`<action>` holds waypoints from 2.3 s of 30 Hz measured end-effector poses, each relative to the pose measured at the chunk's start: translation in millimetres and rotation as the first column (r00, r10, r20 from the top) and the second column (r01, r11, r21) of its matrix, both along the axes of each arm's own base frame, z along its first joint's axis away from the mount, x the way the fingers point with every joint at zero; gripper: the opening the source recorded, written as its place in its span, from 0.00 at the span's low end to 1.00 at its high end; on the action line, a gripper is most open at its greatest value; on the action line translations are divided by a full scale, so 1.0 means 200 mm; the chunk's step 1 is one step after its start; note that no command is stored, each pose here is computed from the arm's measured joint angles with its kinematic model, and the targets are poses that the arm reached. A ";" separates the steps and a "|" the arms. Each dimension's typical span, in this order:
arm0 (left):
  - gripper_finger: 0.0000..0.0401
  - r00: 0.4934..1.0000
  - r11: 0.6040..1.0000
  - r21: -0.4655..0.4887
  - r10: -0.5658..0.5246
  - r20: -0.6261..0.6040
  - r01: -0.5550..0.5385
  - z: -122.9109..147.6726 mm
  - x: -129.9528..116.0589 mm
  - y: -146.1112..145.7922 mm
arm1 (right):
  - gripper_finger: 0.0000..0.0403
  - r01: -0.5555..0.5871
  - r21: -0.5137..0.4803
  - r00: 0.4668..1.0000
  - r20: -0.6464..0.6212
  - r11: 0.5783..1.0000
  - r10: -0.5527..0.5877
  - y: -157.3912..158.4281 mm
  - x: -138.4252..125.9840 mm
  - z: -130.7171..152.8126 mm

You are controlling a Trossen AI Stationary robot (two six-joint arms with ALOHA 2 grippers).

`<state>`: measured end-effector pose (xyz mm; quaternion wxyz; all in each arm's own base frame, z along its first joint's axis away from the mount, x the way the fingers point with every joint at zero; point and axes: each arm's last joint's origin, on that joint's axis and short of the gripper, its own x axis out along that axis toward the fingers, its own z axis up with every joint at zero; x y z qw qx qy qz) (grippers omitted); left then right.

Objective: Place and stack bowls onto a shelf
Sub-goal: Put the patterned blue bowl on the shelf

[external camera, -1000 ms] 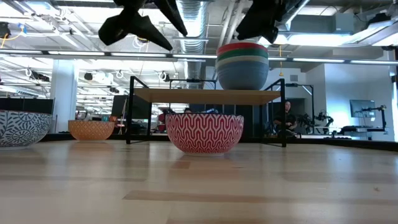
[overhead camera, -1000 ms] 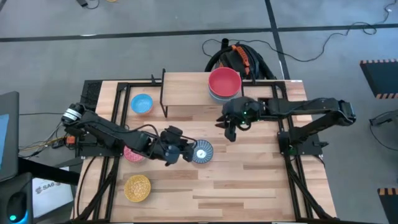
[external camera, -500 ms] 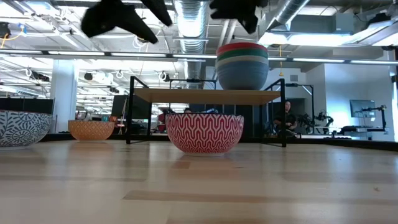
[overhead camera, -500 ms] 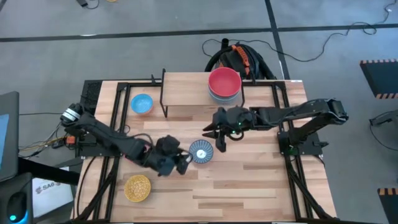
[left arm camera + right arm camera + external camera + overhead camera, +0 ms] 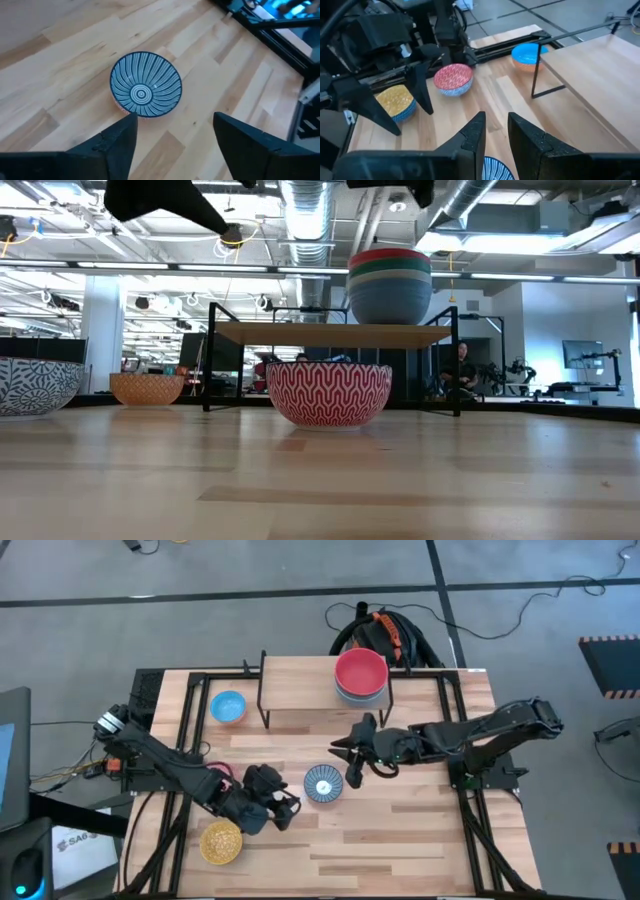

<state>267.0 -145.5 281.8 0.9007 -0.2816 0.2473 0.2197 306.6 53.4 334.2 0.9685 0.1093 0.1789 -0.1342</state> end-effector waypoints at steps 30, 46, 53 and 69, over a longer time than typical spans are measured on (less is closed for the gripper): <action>0.65 0.999 1.000 -0.019 0.022 -0.045 -0.023 -0.11 -0.06 0.18 | 0.58 0.528 0.270 0.756 -0.582 0.805 -0.301 0.07 0.11 -0.65; 0.65 0.997 0.999 -0.031 0.014 -0.073 -0.016 -0.15 -0.07 0.19 | 0.58 0.494 0.343 0.773 -0.593 0.799 -0.225 0.02 0.23 -0.79; 0.65 0.996 0.999 -0.020 0.028 -0.082 -0.030 -0.15 -0.08 0.19 | 0.58 0.487 0.341 0.773 -0.597 0.804 -0.215 -0.04 0.26 -0.82; 0.65 0.992 0.993 0.005 0.122 -0.034 -0.122 -0.16 -0.07 0.20 | 0.33 0.434 0.341 0.769 -0.622 0.834 -0.146 -0.14 0.27 -0.81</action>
